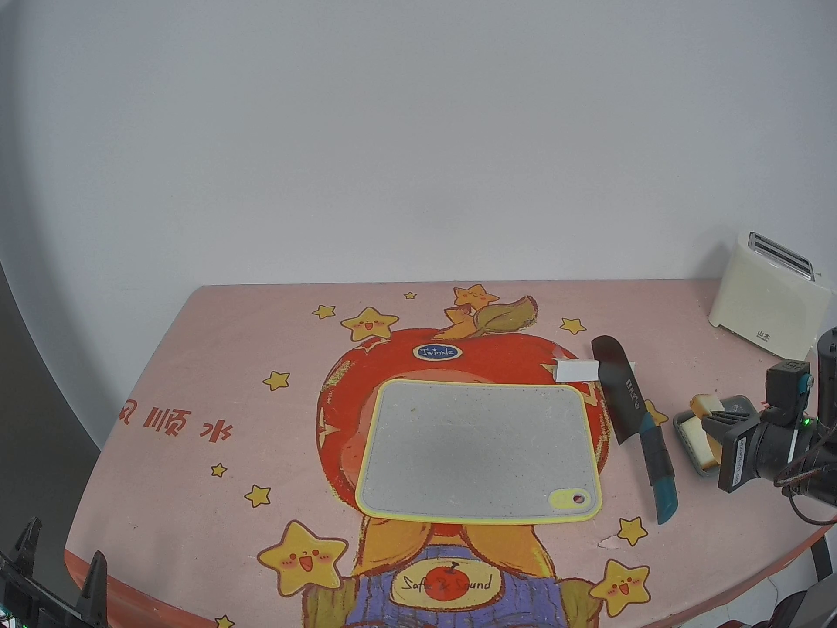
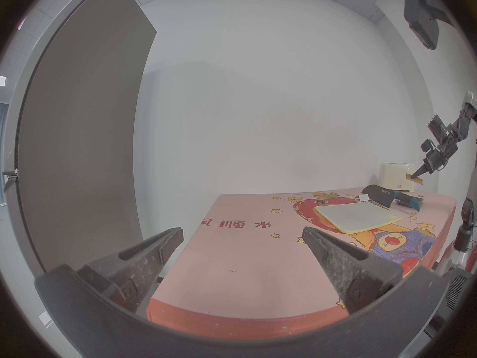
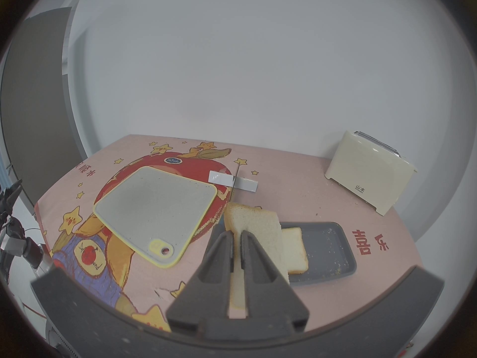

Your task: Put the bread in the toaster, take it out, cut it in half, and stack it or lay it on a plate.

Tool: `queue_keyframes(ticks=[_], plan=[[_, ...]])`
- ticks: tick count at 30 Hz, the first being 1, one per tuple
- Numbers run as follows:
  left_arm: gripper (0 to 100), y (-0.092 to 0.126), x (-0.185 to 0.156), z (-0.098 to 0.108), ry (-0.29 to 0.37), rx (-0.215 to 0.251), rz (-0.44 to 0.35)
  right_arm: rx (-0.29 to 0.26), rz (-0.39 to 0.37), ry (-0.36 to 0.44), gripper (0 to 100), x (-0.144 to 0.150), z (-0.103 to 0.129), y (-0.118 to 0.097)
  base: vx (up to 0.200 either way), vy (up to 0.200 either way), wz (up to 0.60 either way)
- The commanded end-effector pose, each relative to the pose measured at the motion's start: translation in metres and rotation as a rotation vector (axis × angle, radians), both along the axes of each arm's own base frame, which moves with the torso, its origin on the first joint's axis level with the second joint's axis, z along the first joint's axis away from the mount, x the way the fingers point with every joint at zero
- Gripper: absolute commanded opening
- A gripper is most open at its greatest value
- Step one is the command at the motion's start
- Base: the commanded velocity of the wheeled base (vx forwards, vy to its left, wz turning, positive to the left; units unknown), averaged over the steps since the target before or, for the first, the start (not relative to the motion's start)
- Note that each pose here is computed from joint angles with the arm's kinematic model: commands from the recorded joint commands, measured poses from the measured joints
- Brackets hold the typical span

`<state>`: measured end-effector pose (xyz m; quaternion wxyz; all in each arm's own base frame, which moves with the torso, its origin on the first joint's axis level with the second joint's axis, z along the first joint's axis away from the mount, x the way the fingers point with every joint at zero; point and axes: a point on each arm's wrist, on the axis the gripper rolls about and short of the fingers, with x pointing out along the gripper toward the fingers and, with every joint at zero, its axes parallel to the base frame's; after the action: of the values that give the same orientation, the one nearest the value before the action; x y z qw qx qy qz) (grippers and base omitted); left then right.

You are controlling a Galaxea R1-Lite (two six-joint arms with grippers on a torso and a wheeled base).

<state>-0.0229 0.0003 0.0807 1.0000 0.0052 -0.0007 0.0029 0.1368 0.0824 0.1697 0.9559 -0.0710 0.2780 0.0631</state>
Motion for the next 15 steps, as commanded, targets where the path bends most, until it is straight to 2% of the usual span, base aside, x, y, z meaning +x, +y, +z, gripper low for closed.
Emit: queue_keyframes(ticks=[1, 4, 10, 15], plan=[[100, 0.0, 0.0004, -0.0045, 0.005, 0.0, 0.0, -0.006, 0.001, 0.008, 0, 0.001, -0.0018, 0.0008, 0.0, 0.0, 0.0], [100, 0.0, 0.0004, -0.0045, 0.005, 0.0, 0.0, -0.007, 0.0, 0.012, 0, 0.0023, -0.0035, 0.0017, 0.0, 0.0, 0.0], [100, 0.0, 0.0004, -0.0047, 0.006, -0.001, 0.0, -0.011, -0.005, 0.02, 0, 0.0053, -0.0051, 0.0034, 0.0, -0.2, 0.0], [100, 0.0, 0.0004, -0.0047, 0.006, 0.0, 0.0, -0.021, -0.005, 0.038, 0, 0.0081, -0.009, 0.0053, 0.0, 0.0, 0.0]])
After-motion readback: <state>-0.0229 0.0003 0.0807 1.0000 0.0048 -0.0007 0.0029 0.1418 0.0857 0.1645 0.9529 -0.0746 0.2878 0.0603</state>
